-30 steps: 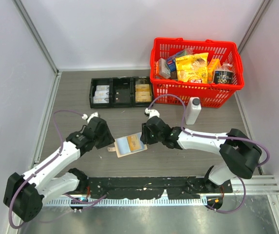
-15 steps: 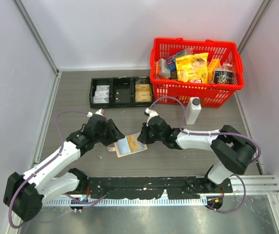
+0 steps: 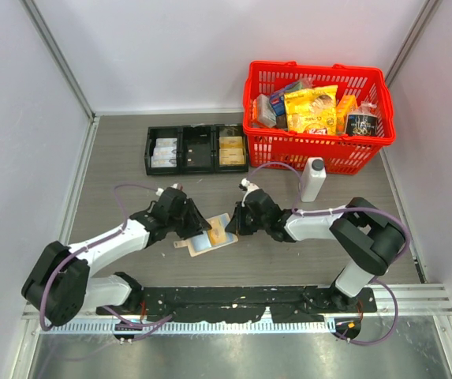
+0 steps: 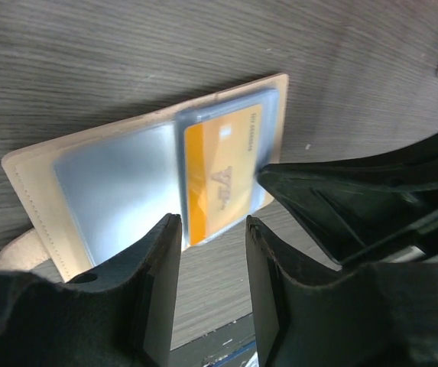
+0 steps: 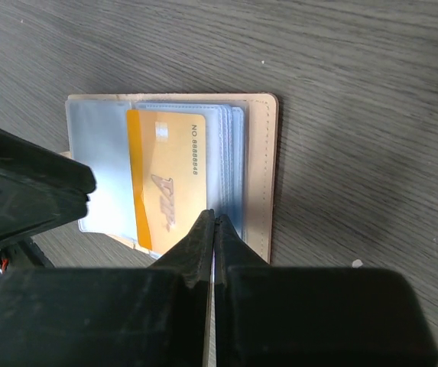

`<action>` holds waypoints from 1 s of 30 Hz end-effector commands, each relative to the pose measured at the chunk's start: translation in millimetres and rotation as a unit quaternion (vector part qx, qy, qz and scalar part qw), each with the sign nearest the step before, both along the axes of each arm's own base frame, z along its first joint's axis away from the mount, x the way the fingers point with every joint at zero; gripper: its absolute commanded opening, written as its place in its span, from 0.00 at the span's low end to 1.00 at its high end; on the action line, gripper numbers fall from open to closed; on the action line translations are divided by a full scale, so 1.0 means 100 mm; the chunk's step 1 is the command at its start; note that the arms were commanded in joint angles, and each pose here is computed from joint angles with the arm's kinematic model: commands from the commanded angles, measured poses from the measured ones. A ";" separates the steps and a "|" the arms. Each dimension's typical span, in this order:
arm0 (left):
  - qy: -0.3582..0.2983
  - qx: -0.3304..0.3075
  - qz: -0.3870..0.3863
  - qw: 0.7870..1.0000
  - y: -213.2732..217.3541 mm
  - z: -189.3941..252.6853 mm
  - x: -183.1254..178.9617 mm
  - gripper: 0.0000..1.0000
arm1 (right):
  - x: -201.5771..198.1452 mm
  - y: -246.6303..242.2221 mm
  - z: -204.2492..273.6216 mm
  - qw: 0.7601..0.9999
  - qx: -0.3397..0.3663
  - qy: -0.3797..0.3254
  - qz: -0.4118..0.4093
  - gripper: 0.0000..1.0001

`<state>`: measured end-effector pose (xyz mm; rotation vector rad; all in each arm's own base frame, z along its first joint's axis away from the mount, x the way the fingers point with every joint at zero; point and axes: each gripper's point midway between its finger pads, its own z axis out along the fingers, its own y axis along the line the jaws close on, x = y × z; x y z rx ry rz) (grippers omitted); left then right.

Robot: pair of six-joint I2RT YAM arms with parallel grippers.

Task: Take the credit cards out of the card holder
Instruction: Remove the credit card from the card holder.

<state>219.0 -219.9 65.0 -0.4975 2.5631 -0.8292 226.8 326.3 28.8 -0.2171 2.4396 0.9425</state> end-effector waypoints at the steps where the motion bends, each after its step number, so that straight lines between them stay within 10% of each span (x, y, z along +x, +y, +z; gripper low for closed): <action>1: -0.009 -0.027 0.007 1.000 -0.10 -0.06 0.05 0.41 | -0.06 -0.09 -0.16 1.000 -0.013 0.023 -0.007 0.03; 30: -0.064 -0.156 0.004 0.986 -0.35 0.17 0.11 0.16 | -0.07 -0.17 -0.25 0.999 -0.017 0.046 -0.019 0.02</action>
